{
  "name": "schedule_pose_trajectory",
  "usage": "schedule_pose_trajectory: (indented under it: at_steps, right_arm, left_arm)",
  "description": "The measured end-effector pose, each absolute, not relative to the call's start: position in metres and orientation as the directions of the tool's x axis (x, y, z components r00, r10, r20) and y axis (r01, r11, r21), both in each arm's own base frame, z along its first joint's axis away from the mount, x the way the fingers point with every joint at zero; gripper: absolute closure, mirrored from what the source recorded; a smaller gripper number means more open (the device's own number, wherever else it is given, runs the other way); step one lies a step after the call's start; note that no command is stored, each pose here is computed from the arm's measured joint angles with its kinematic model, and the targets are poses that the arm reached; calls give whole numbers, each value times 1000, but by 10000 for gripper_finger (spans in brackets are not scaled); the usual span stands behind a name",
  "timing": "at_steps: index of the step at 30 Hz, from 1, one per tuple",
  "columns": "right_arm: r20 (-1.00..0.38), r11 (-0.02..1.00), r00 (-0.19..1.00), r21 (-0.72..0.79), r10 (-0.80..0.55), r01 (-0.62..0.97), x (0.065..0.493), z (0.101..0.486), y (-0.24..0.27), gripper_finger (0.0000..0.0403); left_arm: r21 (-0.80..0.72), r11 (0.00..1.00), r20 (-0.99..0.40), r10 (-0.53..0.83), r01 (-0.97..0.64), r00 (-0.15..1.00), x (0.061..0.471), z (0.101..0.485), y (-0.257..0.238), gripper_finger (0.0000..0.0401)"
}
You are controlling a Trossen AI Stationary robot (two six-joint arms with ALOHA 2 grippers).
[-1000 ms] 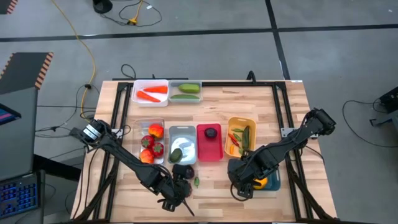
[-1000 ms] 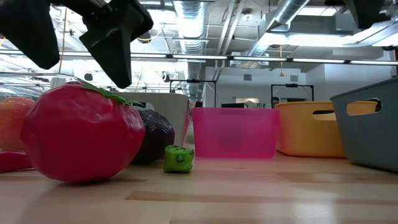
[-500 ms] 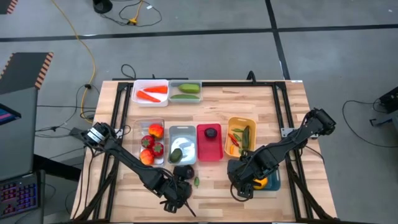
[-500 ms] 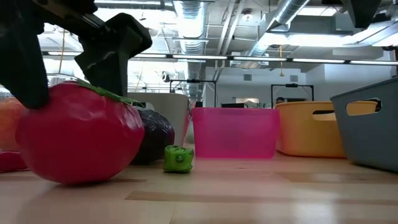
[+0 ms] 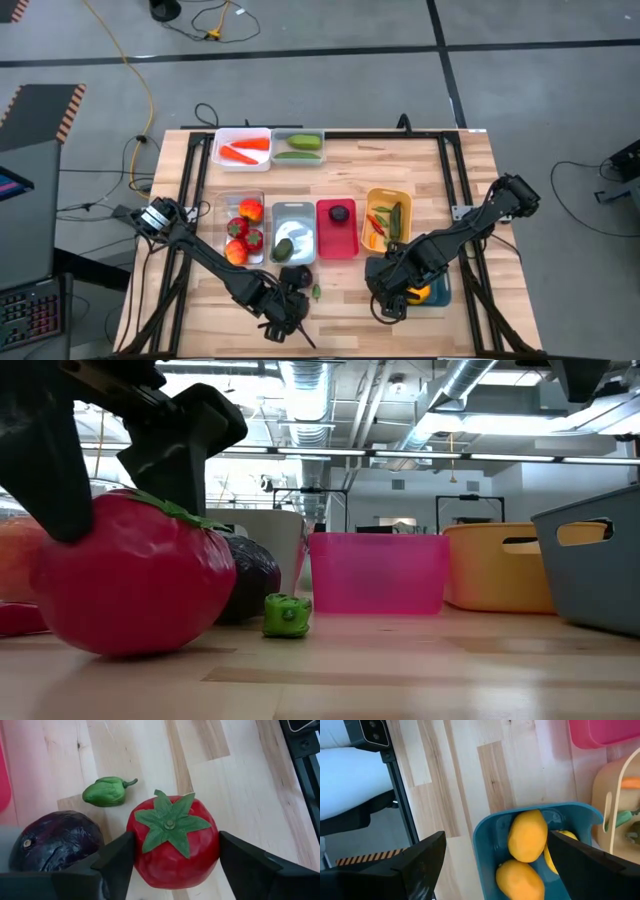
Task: Sort produce into baskets
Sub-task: Put the red tomato into the bottom transparent bin
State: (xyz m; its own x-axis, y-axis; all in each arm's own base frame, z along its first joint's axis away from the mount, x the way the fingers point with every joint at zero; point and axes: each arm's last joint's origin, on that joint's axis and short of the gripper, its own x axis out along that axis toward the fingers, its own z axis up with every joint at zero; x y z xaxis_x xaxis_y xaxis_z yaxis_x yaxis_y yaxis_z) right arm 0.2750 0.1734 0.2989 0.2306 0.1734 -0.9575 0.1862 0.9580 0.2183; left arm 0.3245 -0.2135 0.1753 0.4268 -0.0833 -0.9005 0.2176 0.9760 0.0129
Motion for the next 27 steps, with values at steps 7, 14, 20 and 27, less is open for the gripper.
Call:
schedule_pose_trajectory:
  at_steps: [7,14,20,27]
  right_arm:
    - [-957,958,231,218,173,186,275,299,173,27]
    - [-957,958,231,218,173,186,275,299,173,27]
    - [-957,958,231,219,174,186,275,299,173,27]
    - [-957,958,231,219,174,186,275,299,173,27]
  left_arm:
    - [9,977,-902,-83,211,423,324,175,-213,173]
    - [6,978,-900,-86,210,427,324,176,-213,172]
    - [5,972,-895,-100,234,434,328,190,-216,172]
    - [29,967,-911,-78,251,406,330,217,-217,172]
